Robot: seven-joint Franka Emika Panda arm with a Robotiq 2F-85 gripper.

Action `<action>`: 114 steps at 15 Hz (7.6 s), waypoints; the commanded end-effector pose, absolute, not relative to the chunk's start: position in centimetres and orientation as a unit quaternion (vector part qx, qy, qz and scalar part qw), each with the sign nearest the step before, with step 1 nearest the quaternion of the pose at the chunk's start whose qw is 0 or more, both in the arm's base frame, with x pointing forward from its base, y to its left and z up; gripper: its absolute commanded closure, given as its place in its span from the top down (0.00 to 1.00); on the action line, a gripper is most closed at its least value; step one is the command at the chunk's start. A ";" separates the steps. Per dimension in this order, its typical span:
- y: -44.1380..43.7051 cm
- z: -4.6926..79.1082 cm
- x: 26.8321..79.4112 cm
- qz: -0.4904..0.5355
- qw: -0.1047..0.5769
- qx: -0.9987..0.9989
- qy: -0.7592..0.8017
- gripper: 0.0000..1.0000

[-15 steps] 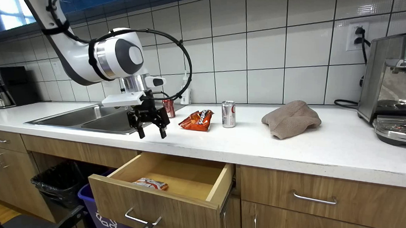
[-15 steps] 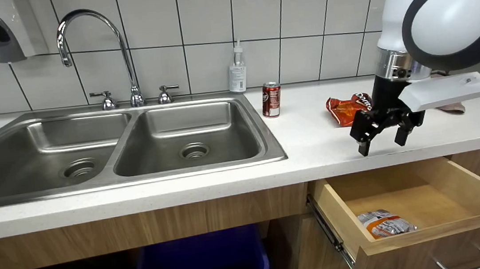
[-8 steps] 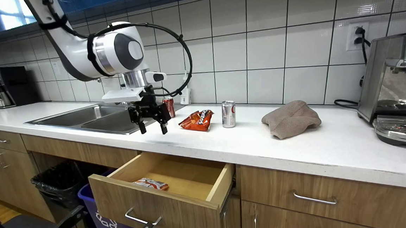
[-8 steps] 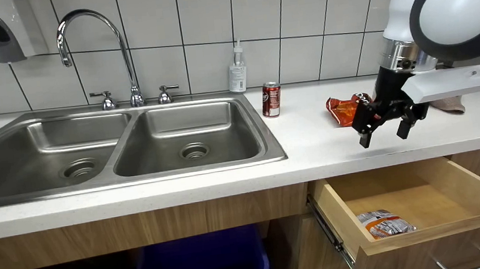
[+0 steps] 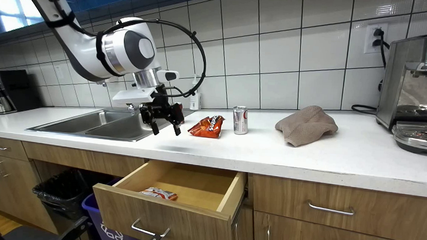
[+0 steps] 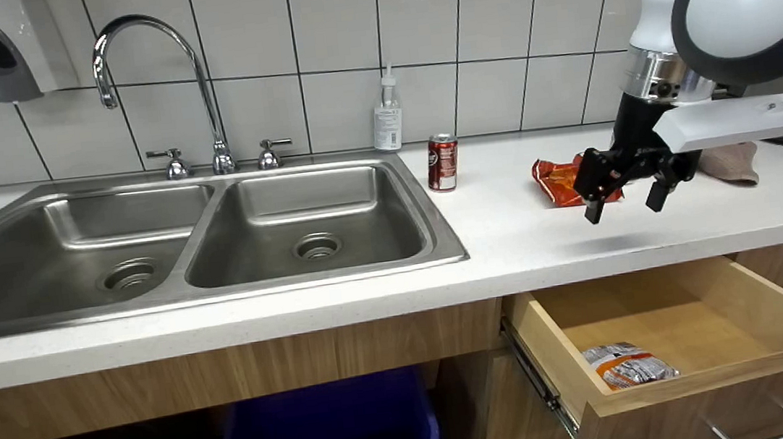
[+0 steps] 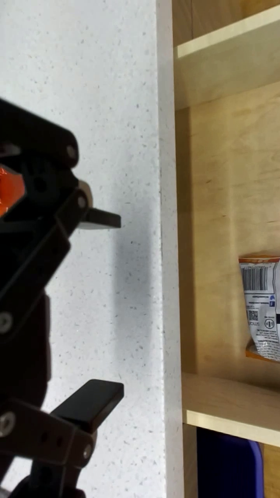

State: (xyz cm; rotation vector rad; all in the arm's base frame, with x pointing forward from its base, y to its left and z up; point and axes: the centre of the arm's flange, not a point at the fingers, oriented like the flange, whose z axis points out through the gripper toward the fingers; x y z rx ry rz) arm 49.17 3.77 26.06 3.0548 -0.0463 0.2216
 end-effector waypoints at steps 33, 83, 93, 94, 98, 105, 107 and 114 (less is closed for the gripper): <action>-1.9 29.1 68.3 0.154 0.076 0.981 -0.089 1.00; -3.0 24.7 73.8 0.074 0.076 0.987 -0.124 1.00; -2.8 24.3 72.1 0.065 0.078 0.987 -0.123 1.00; -2.7 24.1 71.7 0.063 0.078 0.987 -0.123 1.00; -2.5 23.4 70.1 0.054 0.080 0.988 -0.122 1.00; -2.0 23.4 67.6 0.050 0.079 0.988 -0.121 1.00; -1.8 23.6 66.7 0.053 0.079 0.988 -0.119 1.00; -1.6 23.5 63.2 0.052 0.073 0.989 -0.118 1.00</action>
